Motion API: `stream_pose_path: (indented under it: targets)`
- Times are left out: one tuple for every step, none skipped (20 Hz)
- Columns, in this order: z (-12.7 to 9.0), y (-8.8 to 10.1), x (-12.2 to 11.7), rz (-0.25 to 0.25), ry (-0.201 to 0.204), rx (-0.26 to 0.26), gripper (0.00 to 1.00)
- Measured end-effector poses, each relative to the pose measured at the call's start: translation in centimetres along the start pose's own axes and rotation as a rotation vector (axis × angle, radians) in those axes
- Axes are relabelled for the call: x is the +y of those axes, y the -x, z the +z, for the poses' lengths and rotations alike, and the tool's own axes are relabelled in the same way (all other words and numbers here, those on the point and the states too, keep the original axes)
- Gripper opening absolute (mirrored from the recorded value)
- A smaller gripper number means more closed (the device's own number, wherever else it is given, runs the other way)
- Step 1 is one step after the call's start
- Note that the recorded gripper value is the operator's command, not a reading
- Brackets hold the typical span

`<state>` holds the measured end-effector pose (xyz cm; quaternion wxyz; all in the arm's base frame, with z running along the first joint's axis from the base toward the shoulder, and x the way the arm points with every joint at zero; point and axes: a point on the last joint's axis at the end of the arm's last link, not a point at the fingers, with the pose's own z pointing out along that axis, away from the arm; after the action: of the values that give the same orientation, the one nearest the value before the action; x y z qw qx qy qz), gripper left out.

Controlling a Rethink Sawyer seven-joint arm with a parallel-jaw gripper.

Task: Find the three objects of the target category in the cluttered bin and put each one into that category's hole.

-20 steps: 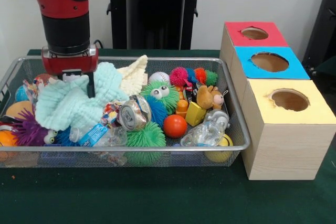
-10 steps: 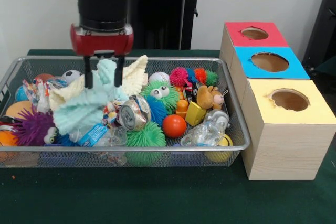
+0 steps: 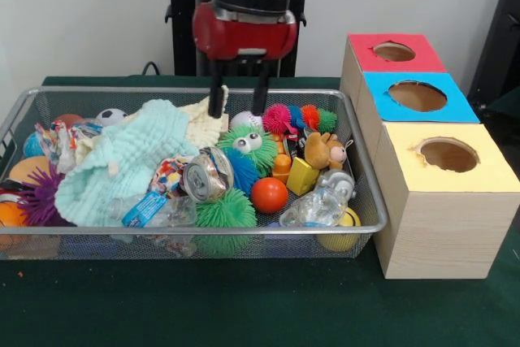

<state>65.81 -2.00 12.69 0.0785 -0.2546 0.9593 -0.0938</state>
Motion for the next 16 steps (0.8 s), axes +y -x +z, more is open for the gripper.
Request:
stream_pose_path:
  targets:
    - [-0.2, 0.4, 0.8, -0.013, -0.003, 0.001, 1.00]
    - [-0.4, 0.8, 1.6, -0.026, -0.006, 0.002, 1.00]
    - [-0.4, 0.8, 2.0, -0.033, -0.006, 0.005, 1.00]
    - [-0.4, 0.9, 2.5, -0.039, -0.006, 0.009, 1.00]
    - [-0.4, 0.8, 2.8, -0.043, -0.006, 0.012, 1.00]
    - [-0.3, 0.8, 3.0, -0.046, -0.006, 0.016, 1.00]
    - [-0.2, 0.6, 3.3, -0.050, -0.007, 0.021, 1.00]
    - [0.2, 0.2, 3.6, -0.053, -0.009, 0.025, 1.00]
    - [0.4, 0.0, 3.7, -0.053, -0.010, 0.026, 1.00]
    - [0.6, -0.2, 3.8, -0.054, -0.011, 0.025, 1.00]
    - [1.0, -0.5, 3.9, -0.053, -0.015, 0.019, 1.00]
    - [1.9, -1.1, 3.9, -0.048, -0.020, 0.004, 1.00]
    - [2.4, -1.4, 3.8, -0.044, -0.024, -0.006, 1.00]
    - [2.8, -1.6, 3.8, -0.042, -0.027, -0.014, 1.00]
    - [3.1, -1.8, 3.8, -0.040, -0.029, -0.022, 1.00]
    - [3.7, -2.1, 3.8, -0.036, -0.032, -0.035, 1.00]
